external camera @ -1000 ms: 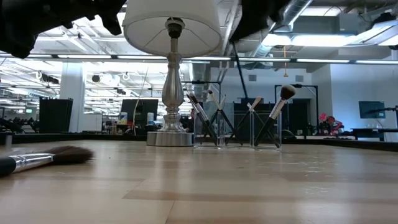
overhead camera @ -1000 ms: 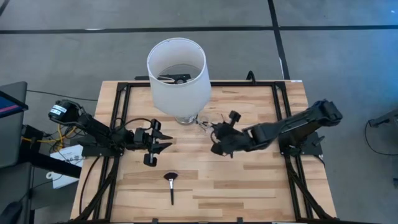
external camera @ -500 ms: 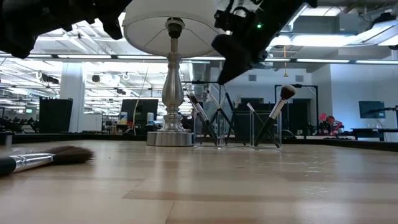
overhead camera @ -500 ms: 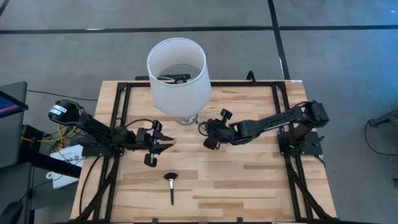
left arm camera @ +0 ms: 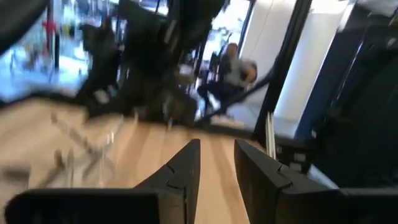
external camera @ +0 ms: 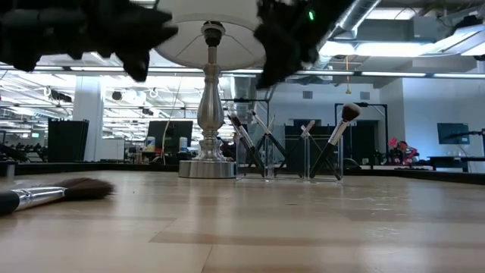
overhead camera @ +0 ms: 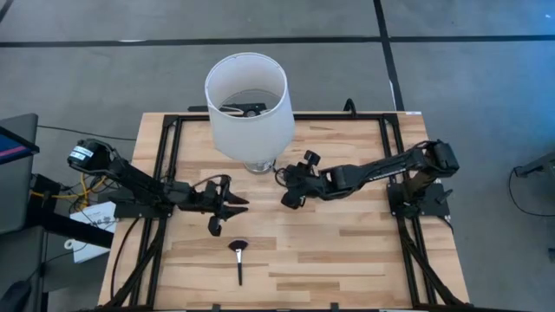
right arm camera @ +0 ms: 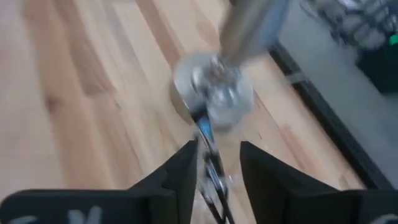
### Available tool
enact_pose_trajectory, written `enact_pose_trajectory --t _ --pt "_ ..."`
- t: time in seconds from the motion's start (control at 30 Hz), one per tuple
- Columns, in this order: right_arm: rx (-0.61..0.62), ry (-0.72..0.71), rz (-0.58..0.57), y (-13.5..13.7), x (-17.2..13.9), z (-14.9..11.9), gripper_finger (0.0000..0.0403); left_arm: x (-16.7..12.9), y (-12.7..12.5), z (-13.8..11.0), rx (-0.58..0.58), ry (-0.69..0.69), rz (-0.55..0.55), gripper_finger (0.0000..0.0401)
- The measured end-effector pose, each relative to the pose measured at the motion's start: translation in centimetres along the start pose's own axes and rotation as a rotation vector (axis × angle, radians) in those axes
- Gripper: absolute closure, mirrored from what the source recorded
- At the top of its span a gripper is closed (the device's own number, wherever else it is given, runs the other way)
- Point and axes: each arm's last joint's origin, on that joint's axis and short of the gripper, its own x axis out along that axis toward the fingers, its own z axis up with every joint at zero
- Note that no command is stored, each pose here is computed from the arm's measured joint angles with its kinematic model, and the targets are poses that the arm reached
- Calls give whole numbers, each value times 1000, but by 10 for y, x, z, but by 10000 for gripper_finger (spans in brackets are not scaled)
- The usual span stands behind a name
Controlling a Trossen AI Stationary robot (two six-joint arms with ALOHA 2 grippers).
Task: Put items in baskets/containers
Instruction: Put the black highlighter brush into the transparent organizer
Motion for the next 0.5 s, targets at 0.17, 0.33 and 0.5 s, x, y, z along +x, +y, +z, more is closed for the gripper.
enact_pose_trajectory --t 0.17,0.33,0.5 --pt "-62 -109 65 15 -28 28 269 -1 2 -14 -71 137 23 306" --pt "-106 -194 220 35 -52 38 257 -5 -5 -24 -136 240 10 306" --pt "-121 -218 353 56 -62 34 255 -11 -17 -33 -196 348 -77 306"
